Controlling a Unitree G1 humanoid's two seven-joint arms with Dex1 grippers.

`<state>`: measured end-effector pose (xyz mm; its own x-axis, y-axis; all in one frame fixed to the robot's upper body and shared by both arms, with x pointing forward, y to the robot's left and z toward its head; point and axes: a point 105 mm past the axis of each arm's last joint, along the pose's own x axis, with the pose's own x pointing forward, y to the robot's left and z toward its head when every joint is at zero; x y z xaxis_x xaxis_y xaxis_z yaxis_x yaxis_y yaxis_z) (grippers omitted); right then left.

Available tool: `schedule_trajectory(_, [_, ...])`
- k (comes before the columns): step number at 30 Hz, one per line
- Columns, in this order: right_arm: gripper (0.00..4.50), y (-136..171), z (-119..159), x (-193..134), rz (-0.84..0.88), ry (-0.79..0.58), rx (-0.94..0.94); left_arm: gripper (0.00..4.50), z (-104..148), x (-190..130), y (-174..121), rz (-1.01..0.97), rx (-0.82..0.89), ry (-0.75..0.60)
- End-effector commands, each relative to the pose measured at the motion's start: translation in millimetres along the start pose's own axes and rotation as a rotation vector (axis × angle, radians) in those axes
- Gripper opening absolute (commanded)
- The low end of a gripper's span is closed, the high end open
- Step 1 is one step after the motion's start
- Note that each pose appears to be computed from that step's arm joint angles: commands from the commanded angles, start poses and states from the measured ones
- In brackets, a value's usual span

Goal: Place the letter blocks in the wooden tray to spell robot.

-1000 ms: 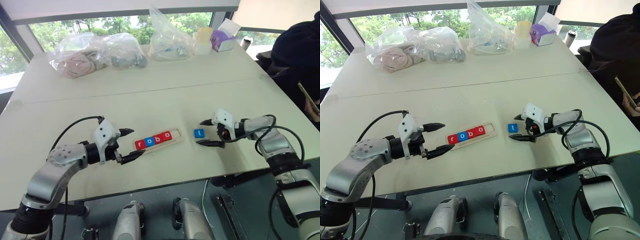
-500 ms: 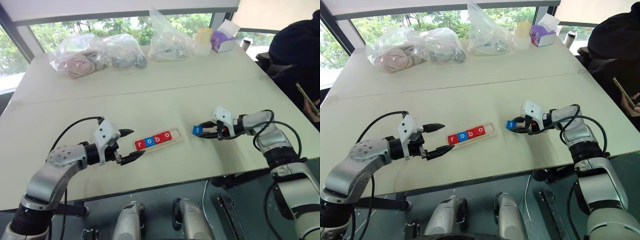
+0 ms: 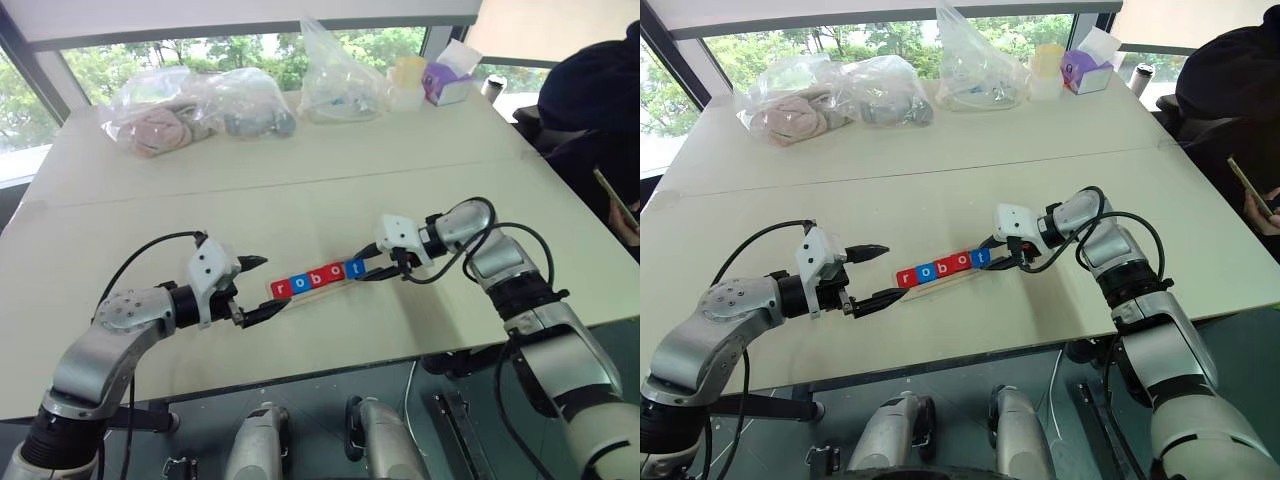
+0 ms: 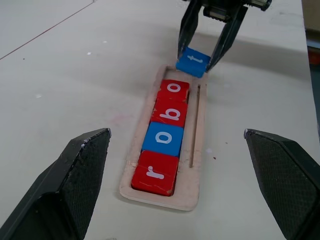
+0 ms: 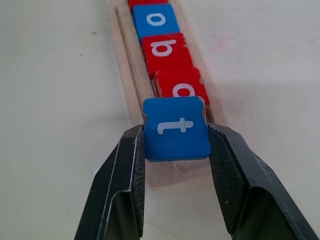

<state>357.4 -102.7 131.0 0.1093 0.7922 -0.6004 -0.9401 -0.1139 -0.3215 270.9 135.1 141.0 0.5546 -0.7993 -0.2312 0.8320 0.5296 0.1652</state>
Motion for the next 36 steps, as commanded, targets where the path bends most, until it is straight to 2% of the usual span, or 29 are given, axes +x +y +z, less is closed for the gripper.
schedule_trajectory(1, [1.67,-8,9,-2,0.005,0.007,-0.064,4.50,10,-4,-4,0.004,0.036,-0.027])
schedule_trajectory(27, [1.67,-19,-1,8,0.023,0.058,-0.087,4.50,7,-6,-9,0.025,0.019,-0.024])
schedule_trajectory(30, [2.70,-20,0,9,0.020,0.056,-0.089,4.50,8,-6,-10,0.024,0.019,-0.027])
schedule_trajectory(33, [4.29,-21,2,9,0.018,0.054,-0.092,4.50,8,-6,-10,0.022,0.020,-0.025])
schedule_trajectory(34, [4.47,-22,3,8,0.011,0.051,-0.093,4.50,8,-6,-10,0.022,0.020,-0.025])
schedule_trajectory(36, [4.47,-25,7,5,-0.009,0.040,-0.107,4.50,8,-6,-10,0.022,0.020,-0.024])
